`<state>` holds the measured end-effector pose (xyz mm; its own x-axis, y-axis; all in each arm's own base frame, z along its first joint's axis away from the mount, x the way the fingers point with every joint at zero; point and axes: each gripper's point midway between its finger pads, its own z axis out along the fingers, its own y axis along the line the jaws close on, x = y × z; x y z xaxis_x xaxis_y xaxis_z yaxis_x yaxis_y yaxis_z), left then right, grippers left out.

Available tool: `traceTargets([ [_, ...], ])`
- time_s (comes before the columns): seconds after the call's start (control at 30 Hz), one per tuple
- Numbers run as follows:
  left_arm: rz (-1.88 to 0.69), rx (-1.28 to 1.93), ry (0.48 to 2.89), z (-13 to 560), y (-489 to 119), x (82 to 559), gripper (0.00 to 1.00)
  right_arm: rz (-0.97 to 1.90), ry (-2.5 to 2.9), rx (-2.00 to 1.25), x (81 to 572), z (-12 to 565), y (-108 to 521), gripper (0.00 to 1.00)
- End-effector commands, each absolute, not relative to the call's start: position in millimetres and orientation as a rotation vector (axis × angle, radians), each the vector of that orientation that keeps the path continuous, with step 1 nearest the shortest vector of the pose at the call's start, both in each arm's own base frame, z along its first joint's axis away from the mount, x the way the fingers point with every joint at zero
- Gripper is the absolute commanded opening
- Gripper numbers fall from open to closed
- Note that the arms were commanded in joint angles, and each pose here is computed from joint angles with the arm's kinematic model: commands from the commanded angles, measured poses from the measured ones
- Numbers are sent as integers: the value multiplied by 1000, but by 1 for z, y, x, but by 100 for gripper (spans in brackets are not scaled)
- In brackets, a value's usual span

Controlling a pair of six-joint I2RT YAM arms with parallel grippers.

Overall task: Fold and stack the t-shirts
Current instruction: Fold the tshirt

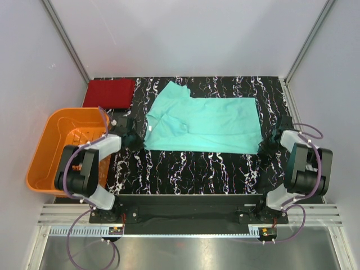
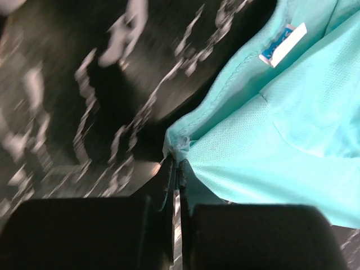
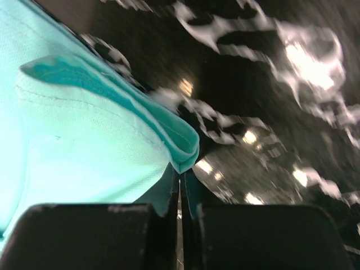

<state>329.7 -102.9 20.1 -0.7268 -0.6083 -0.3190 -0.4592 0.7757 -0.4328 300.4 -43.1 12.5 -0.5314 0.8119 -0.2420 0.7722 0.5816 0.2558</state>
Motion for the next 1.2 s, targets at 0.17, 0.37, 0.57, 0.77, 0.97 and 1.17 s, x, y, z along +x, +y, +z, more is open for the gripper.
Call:
traceTargets([
  [0.17, -322, -936, 2497, 22, -73, 262, 0, 84, 2493, 1398, 237, 21, -36, 0],
  [0.37, -402, -857, 2436, 49, -88, 242, 57, 89, 2476, 1263, 247, 58, -41, 23],
  [0.57, -508, -607, 2388, 102, -124, 260, 56, 150, 2366, 1078, 264, 108, -42, 67],
  [0.77, -617, -356, 2405, 122, -162, 281, 41, 404, 2384, 975, 299, 103, -16, 54],
  [0.97, -738, -352, 2355, 127, -182, 285, 40, 543, 2395, 1005, 331, 84, -4, 32],
  [1.17, -789, -303, 2413, 114, -206, 298, 35, 479, 2432, 1098, 345, 55, -16, 16],
])
